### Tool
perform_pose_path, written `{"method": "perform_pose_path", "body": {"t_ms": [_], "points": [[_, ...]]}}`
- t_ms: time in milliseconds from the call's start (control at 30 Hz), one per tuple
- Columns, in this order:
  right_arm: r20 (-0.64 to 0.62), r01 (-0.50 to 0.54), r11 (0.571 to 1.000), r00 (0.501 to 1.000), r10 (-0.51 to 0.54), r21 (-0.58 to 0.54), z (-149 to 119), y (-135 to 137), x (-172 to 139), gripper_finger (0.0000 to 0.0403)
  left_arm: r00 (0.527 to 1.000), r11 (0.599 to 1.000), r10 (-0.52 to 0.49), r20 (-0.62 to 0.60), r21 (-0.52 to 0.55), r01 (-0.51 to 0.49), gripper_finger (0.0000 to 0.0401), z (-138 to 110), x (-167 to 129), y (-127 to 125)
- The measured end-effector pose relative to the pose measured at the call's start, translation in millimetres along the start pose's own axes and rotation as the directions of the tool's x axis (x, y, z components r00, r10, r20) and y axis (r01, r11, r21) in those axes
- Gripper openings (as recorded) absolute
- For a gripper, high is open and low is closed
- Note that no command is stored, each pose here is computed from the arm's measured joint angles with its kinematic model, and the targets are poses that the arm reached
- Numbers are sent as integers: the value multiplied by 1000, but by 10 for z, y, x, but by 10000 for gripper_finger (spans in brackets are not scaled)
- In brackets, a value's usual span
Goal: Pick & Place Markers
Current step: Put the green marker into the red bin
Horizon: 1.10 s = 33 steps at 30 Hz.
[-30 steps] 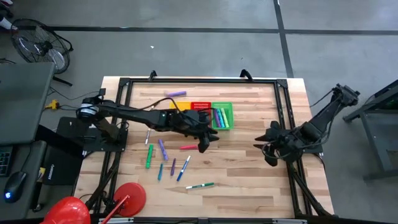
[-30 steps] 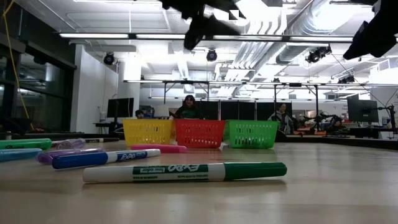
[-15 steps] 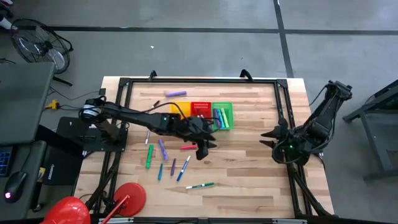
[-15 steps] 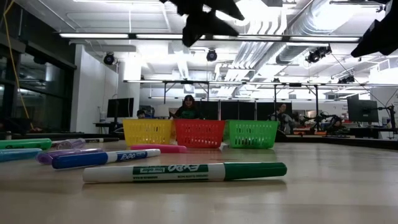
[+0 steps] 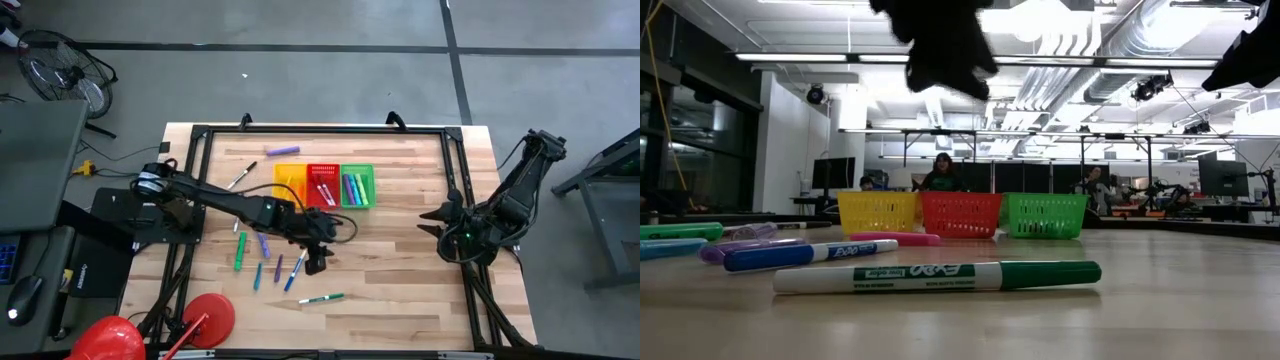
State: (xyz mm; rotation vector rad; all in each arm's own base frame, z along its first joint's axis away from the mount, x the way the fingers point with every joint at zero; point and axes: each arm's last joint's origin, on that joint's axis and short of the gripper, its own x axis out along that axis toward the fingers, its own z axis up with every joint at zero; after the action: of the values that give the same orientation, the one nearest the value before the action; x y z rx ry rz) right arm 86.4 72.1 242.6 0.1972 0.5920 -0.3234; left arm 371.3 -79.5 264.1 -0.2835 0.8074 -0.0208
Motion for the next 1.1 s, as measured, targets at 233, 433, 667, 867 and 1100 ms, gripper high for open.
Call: {"method": "perform_pose_path", "body": {"t_ms": [233,433,667,867,1100], "points": [[-5,-1,1000,1000,1,9,-3,3,3,124,986,988,-153,-72,-45,150,246,-65,155,-86],[-28,3,1000,1000,-3,18,-64,-10,39,124,976,986,-167,-137,-29,165,239,-256,251,-335],[-66,-12,996,998,18,83,-278,-4,191,124,993,997,-38,-112,61,45,213,-475,278,-627],[-53,-41,993,997,47,110,-319,27,234,124,992,994,20,-128,110,-6,206,-633,390,-761],[-34,-54,991,998,59,126,-303,48,235,124,948,987,64,-313,159,-15,206,-708,626,-835]]}}
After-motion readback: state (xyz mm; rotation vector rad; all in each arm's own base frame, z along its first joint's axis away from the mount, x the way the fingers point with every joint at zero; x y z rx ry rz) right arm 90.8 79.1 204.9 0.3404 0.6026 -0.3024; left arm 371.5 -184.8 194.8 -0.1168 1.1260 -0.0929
